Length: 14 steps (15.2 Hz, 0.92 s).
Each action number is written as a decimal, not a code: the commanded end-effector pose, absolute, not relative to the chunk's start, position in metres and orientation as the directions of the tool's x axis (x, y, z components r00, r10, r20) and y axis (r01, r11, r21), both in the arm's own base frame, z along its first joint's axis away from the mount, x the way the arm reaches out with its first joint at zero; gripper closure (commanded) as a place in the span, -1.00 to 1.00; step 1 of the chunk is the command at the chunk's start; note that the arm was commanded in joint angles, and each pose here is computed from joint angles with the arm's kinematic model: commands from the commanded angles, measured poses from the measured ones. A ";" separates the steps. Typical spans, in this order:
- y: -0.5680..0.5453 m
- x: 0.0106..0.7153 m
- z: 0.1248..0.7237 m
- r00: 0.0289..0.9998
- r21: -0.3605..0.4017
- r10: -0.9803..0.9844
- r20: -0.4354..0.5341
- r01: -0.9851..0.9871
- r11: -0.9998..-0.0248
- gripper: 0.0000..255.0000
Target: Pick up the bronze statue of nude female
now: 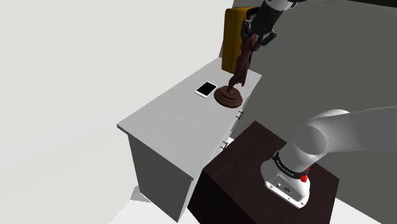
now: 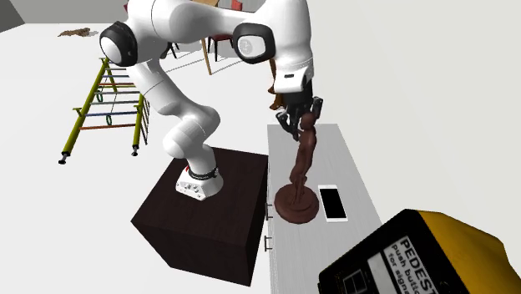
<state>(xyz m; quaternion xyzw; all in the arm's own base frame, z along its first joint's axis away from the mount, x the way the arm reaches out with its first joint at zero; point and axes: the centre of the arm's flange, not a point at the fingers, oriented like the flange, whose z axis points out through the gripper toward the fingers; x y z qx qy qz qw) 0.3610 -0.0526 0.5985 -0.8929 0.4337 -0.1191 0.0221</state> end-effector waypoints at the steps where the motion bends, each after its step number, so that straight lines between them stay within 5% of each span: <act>1: -0.052 0.361 0.610 0.595 -0.144 -0.780 0.196 -0.769 -0.623 1.00; 14: -0.052 0.361 0.669 0.595 -0.144 -0.780 0.196 -0.769 -0.623 1.00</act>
